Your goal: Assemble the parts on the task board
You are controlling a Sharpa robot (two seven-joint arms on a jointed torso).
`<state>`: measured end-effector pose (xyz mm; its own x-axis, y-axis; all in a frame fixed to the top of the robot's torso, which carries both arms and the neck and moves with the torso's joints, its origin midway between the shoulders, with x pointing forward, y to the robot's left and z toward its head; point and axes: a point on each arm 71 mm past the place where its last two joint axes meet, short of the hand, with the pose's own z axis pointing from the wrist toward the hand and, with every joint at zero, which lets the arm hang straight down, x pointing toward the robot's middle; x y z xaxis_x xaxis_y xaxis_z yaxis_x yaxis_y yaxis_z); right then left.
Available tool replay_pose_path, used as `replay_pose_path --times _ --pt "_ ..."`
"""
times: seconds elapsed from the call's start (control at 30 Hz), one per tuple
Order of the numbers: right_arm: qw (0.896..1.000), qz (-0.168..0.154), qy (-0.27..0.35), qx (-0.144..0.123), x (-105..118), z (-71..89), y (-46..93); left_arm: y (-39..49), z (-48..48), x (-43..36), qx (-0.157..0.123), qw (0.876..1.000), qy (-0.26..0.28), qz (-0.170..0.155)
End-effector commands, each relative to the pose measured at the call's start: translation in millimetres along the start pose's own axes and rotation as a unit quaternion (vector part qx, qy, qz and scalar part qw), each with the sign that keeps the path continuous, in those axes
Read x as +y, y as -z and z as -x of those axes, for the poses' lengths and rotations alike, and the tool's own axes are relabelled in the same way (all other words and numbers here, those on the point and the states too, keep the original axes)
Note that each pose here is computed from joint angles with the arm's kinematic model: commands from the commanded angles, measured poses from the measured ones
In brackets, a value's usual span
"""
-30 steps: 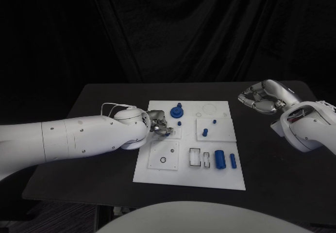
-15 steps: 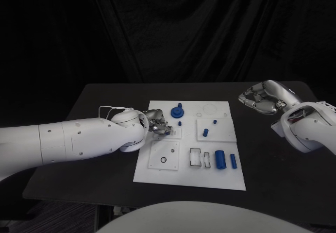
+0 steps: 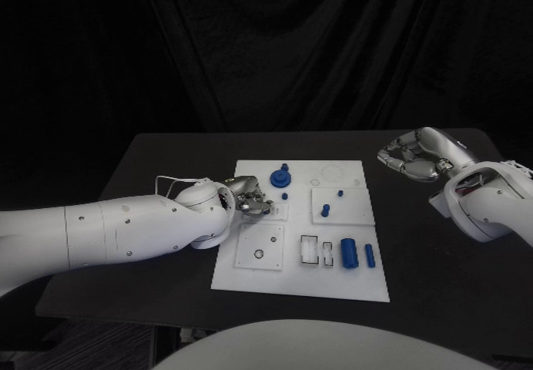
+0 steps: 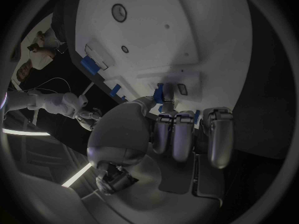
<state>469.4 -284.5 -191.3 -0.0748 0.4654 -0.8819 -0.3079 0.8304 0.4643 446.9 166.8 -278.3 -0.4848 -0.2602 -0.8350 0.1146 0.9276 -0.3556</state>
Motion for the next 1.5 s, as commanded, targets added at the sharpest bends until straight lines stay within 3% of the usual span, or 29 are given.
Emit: replay_pose_path --times 0.03,0.23,0.77,1.5 --pt "1.000 -0.005 0.002 -0.001 -1 -0.8 0.5 0.0 1.3 -3.9 -0.027 0.999 -0.001 -0.022" --pt "1.000 -0.006 0.002 0.000 -1 -1.2 0.6 0.5 0.2 -4.3 -0.034 0.999 0.004 -0.027" --pt "1.000 -0.009 0.001 0.003 -2 -1.3 1.8 -1.0 -8.6 0.9 -0.019 1.000 0.001 -0.008" --pt "1.000 -0.011 0.001 0.004 -2 -1.6 2.1 -2.0 -10.1 5.6 -0.020 1.000 0.001 -0.004"
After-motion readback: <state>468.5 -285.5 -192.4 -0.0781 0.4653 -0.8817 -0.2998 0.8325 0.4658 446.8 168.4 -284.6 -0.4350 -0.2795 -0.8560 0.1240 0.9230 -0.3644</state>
